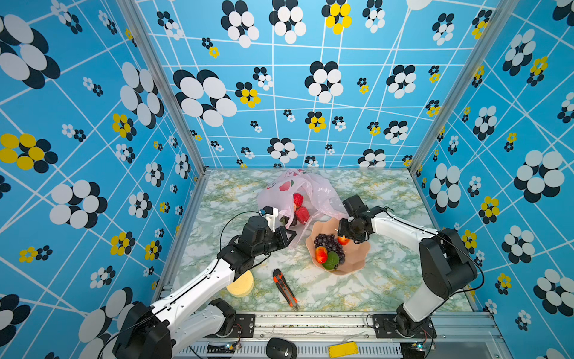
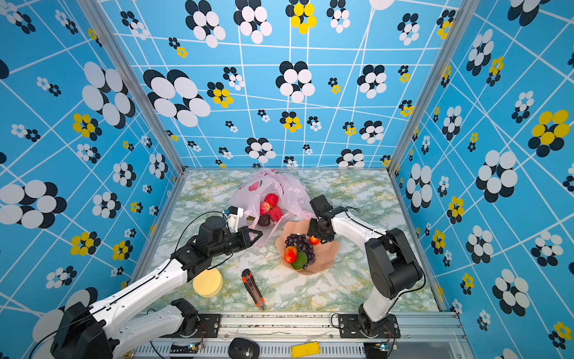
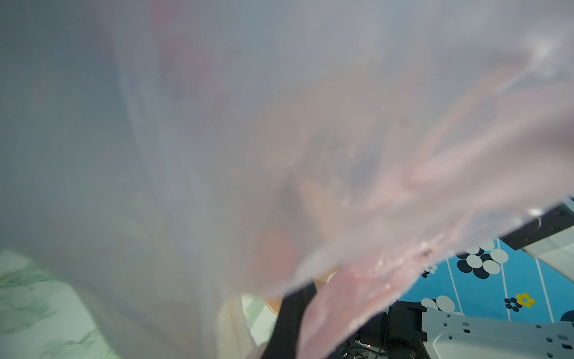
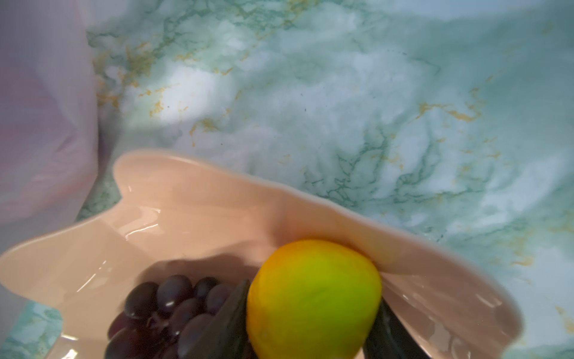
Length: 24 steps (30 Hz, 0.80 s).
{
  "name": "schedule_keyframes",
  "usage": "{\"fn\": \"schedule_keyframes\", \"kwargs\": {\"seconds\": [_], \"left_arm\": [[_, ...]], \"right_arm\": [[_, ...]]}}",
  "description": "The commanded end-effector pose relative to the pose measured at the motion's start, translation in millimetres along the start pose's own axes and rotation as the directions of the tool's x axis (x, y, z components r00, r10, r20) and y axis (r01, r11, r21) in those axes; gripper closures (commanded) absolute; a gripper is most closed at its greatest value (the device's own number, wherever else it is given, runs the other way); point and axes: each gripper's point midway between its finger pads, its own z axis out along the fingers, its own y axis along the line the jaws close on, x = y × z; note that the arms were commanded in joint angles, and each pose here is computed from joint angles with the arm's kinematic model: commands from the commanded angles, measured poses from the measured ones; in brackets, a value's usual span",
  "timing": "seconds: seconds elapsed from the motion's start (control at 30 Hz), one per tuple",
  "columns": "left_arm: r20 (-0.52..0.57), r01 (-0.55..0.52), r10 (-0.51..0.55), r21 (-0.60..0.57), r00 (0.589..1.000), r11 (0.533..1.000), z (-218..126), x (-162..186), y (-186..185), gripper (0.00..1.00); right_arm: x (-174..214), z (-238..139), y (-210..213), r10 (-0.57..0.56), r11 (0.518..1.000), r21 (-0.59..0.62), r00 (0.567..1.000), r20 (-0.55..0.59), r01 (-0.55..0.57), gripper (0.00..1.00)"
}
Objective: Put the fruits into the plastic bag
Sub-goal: 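Lower the right gripper onto the yellow-green mango and grasp it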
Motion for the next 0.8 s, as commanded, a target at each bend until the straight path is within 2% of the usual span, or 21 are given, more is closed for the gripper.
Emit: {"fn": "schedule_keyframes", "kwargs": {"seconds": [0.0,0.17,0.37,0.57,0.77], "left_arm": [[0.004,-0.009,0.009,0.014,1.0,1.0,-1.0,-0.6,0.5,1.0],[0.003,-0.009,0.009,0.02,1.0,1.0,-0.7,-0.7,-0.8,1.0],[0.006,-0.007,0.007,0.024,1.0,1.0,-2.3,-0.7,-1.8,1.0],[0.012,-0.006,0.005,0.036,1.0,0.999,-3.3,-3.2,-6.3,1.0],[0.013,-0.005,0.004,0.045,1.0,0.999,-3.8,-4.6,-10.1,1.0]], "right_arm": [[-5.5,-6.5,6.1,-0.009,1.0,-0.008,1.0,0.019,0.009,0.51],[-10.1,-29.0,6.5,-0.012,1.0,-0.022,0.998,0.063,0.014,0.52],[-16.0,-72.9,7.5,-0.018,0.998,-0.064,0.989,0.147,0.027,0.51],[-9.8,-111.5,22.8,-0.028,0.977,-0.203,0.98,0.195,0.068,0.51],[1.0,-139.2,47.0,0.006,0.917,-0.392,0.98,0.196,0.073,0.51]]}}
